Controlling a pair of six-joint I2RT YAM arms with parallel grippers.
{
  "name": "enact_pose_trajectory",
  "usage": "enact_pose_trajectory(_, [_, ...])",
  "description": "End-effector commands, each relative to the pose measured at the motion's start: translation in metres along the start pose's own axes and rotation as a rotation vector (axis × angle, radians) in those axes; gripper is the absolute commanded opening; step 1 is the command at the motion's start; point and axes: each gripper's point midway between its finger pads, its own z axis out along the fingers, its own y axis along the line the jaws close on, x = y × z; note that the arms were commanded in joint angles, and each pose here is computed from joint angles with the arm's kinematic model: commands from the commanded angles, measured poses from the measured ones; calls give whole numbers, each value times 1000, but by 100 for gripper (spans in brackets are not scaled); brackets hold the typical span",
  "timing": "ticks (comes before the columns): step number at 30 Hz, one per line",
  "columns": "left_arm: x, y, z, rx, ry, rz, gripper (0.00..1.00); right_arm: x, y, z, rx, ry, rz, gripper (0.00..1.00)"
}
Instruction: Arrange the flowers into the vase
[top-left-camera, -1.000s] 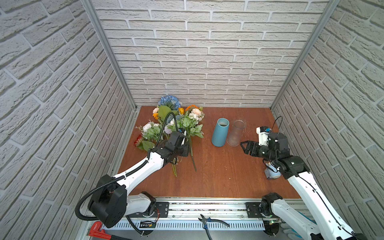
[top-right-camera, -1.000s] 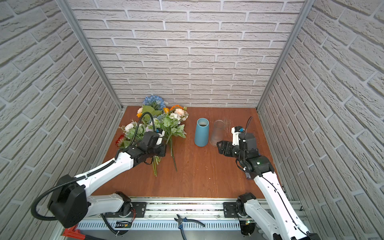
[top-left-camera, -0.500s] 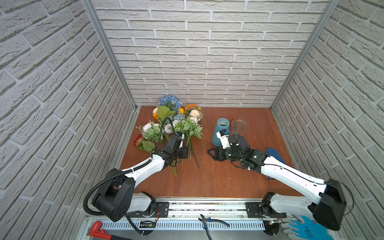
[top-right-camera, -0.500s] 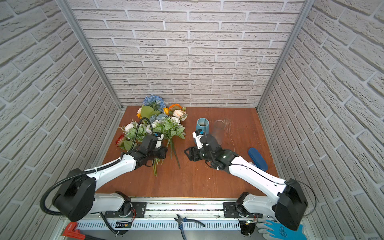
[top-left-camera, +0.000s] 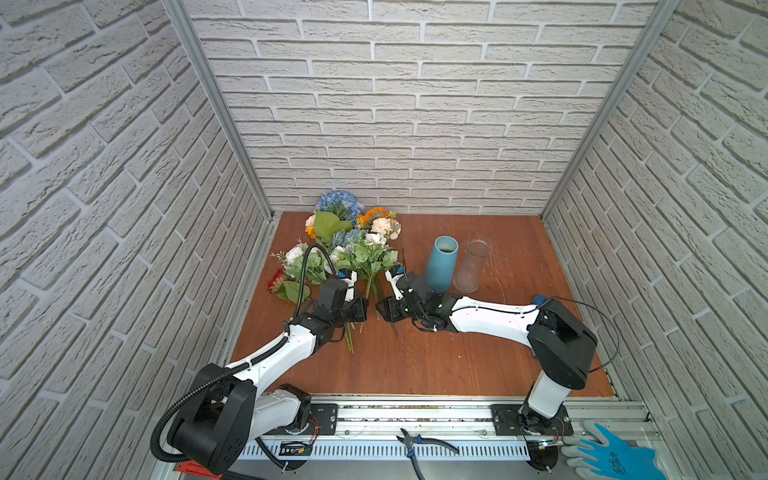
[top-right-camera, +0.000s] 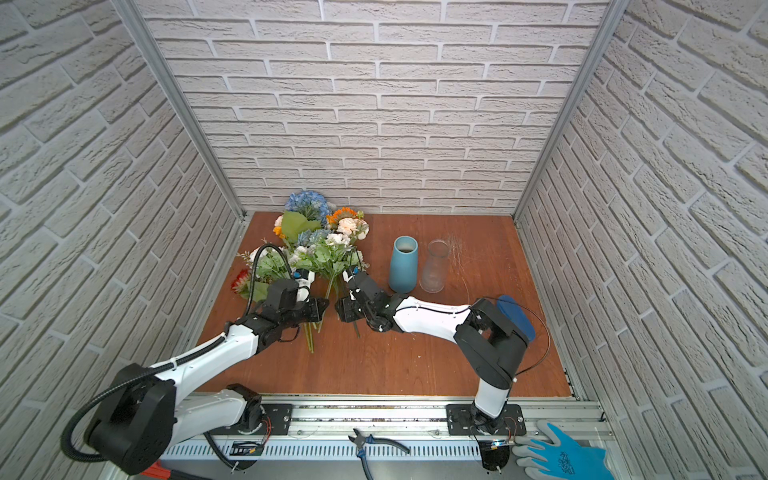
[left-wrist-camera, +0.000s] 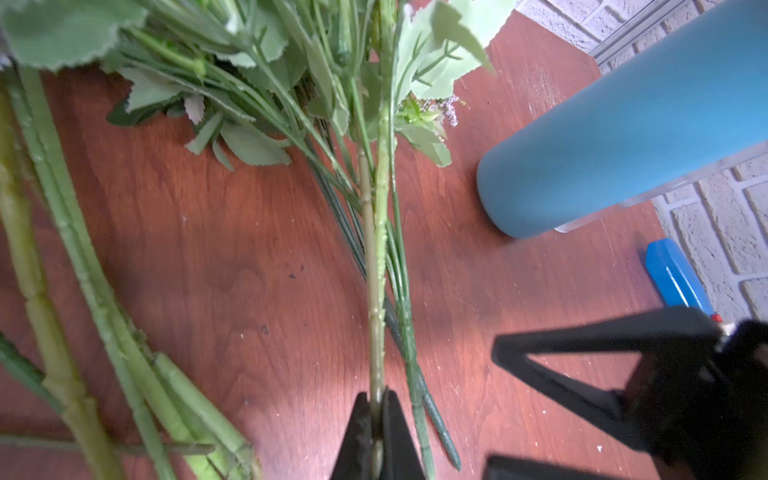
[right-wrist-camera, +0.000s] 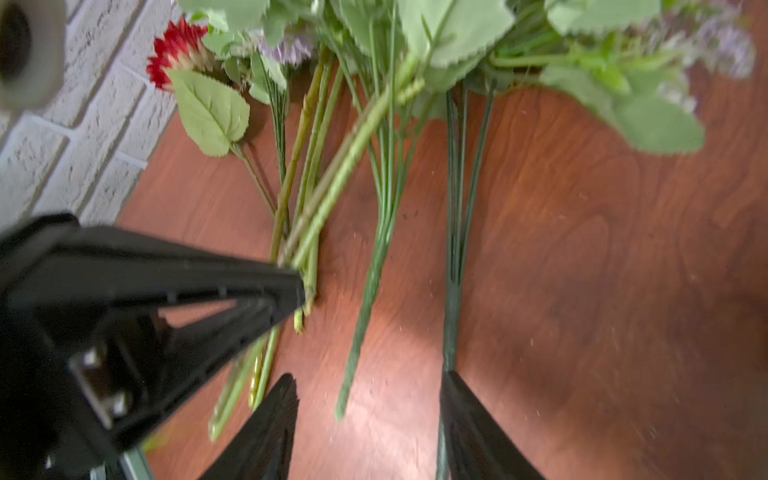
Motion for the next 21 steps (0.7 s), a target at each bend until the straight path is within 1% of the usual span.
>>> enact_pose_trajectory(1, [-13, -11, 3, 78, -69, -9, 21, -40, 17, -9, -33, -140, 69, 54])
enact_pose_trajectory(3, [-9, -8, 6, 77, -61, -29, 52, -46, 13, -9, -9, -167, 113, 51])
enact_pose_trajectory(4, [-8, -5, 5, 66, -62, -42, 63, -49, 12, -8, 1, -172, 128, 50])
enact_pose_trajectory(6, [-7, 3, 0, 32, -74, -63, 78, -50, 9, -3, 25, -168, 154, 45])
enact_pose_trajectory(7, [-9, 10, -5, 2, -89, -76, 81, -49, 8, 1, 34, -161, 155, 43])
enact_pose_trajectory(9, [-16, 27, -18, -59, -121, -109, 82, -47, 4, 7, 61, -150, 150, 42])
enact_pose_trajectory(14, [-25, 67, -49, -177, -188, -198, 83, -50, -12, 8, 161, -163, 70, 41])
enact_pose_trajectory(16, [-26, 79, -56, -202, -210, -228, 83, -54, -14, 10, 173, -180, 53, 41])
enact_pose_trajectory(18, [-26, 89, -59, -216, -222, -258, 83, -62, -13, 12, 188, -200, 9, 41])
enact_pose_trajectory(21, [-27, 94, -57, -197, -229, -286, 82, -78, -13, 18, 238, -210, -56, 40])
